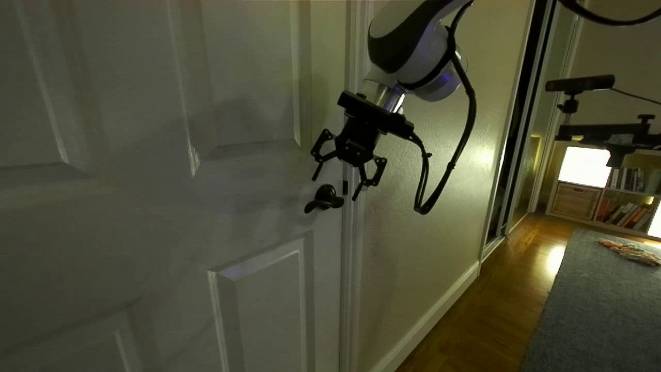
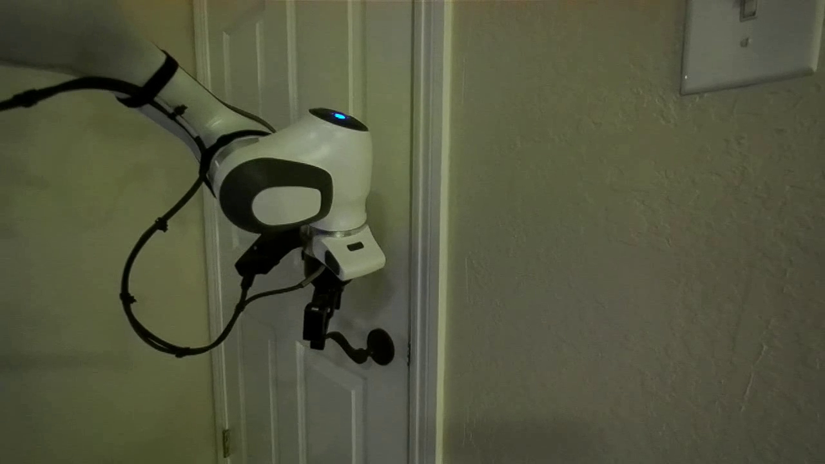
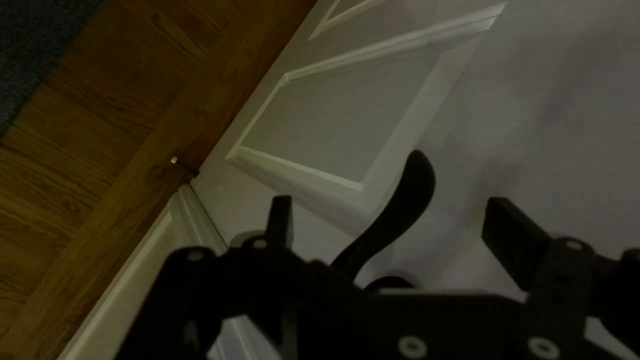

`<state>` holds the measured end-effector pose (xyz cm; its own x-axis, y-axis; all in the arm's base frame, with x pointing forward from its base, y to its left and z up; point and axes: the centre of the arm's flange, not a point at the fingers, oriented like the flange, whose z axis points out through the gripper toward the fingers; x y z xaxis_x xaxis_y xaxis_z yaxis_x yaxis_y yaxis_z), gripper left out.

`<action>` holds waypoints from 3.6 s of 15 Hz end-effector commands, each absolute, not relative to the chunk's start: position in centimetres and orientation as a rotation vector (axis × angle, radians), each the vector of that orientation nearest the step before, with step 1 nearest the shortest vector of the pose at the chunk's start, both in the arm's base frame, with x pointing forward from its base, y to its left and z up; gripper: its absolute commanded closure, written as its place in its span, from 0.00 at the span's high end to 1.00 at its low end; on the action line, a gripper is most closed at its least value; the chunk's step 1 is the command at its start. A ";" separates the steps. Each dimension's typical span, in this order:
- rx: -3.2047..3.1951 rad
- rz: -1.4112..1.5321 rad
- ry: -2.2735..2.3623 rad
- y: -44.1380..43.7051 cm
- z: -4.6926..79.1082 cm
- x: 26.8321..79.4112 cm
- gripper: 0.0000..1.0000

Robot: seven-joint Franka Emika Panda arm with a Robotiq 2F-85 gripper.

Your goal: Open the door

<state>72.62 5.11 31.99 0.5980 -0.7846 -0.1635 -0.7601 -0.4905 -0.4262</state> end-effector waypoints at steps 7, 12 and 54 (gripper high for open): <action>-2.287 -0.061 1.230 5.8 28.9 76.5 0.32; -2.296 -0.051 1.216 5.8 28.9 75.7 0.12; -2.718 0.305 0.942 0.5 36.2 43.4 0.69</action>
<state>48.04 1.43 31.29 0.7169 -0.6319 -0.2944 -0.6949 -0.6813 -0.2301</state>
